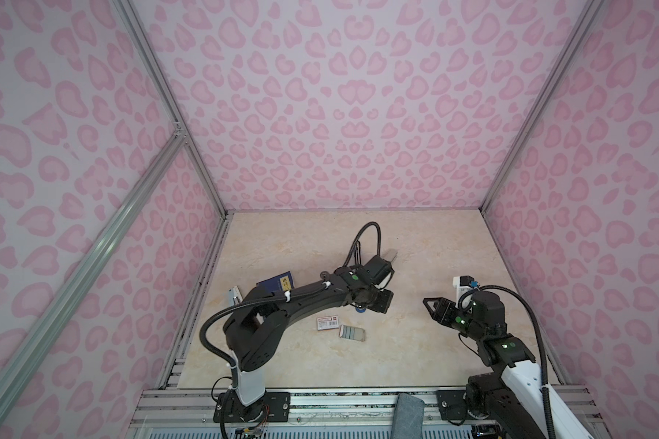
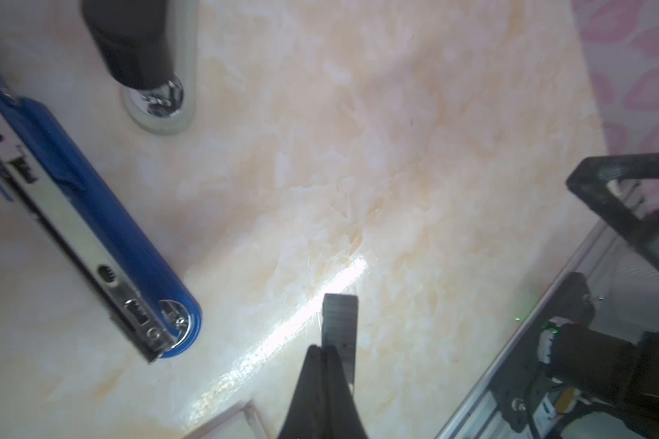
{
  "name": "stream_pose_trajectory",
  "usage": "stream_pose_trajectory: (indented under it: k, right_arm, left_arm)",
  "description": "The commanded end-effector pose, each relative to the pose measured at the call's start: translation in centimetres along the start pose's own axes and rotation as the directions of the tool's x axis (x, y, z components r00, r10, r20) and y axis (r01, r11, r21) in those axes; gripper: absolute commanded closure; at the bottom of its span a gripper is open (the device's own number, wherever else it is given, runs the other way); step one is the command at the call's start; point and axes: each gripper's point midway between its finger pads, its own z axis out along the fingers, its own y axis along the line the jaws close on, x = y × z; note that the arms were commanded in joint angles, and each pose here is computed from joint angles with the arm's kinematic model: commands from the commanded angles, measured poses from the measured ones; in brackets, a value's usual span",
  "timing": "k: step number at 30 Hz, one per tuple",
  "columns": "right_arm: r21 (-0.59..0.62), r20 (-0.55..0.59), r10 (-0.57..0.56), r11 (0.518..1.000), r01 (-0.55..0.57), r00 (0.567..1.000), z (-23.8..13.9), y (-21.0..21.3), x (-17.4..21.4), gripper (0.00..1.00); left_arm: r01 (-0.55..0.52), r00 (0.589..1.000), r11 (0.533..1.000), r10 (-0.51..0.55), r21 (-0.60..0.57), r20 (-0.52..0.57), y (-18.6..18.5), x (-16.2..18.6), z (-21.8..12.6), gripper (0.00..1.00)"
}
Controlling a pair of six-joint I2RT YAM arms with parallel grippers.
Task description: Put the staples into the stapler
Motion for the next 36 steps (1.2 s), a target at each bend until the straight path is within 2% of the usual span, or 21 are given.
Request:
stream_pose_trajectory:
  k: [1, 7, 12, 16, 23, 25, 30, 36]
  right_arm:
    - [-0.217, 0.043, -0.056, 0.974, 0.064, 0.997, 0.0, 5.3, -1.9, 0.49]
    - [-0.458, 0.053, -0.107, 0.881, 0.12, 0.993, 0.6, 12.5, -2.7, 0.53]
    - [-0.621, 0.075, -0.112, 0.772, 0.135, 0.991, 0.2, 18.0, -3.2, 0.53]
    - [-0.716, 0.101, -0.089, 0.685, 0.134, 0.991, -1.0, 21.0, -3.9, 0.5]
    - [-0.801, 0.112, -0.092, 0.58, 0.145, 0.989, -2.7, 24.3, -3.5, 0.5]
    - [-0.815, 0.108, -0.105, 0.561, 0.148, 0.989, -2.9, 25.0, -3.1, 0.52]
    - [-0.819, 0.1, -0.12, 0.553, 0.15, 0.988, -2.7, 25.5, -2.4, 0.5]
    - [-0.83, 0.087, -0.14, 0.537, 0.149, 0.986, -2.6, 26.2, -1.8, 0.51]
  left_arm:
    - [-0.008, 0.993, 0.973, -0.019, 0.229, 0.119, -2.7, -2.1, -3.4, 0.97]
    - [-0.084, 0.955, 0.886, -0.06, 0.456, 0.292, -4.2, -2.7, -11.2, 0.97]
    - [-0.179, 0.908, 0.823, -0.074, 0.54, 0.413, -5.6, -2.5, -16.5, 0.97]
    - [-0.23, 0.877, 0.783, -0.09, 0.578, 0.471, -6.3, -2.3, -19.4, 0.97]
    - [-0.283, 0.85, 0.716, -0.121, 0.638, 0.513, -7.5, -2.1, -22.1, 0.97]
    - [-0.285, 0.847, 0.704, -0.132, 0.65, 0.515, -7.7, -2.1, -22.4, 0.97]
    - [-0.291, 0.847, 0.685, -0.14, 0.668, 0.512, -8.1, -2.1, -22.8, 0.97]
    - [-0.281, 0.85, 0.687, -0.146, 0.67, 0.506, -7.9, -2.0, -22.6, 0.97]
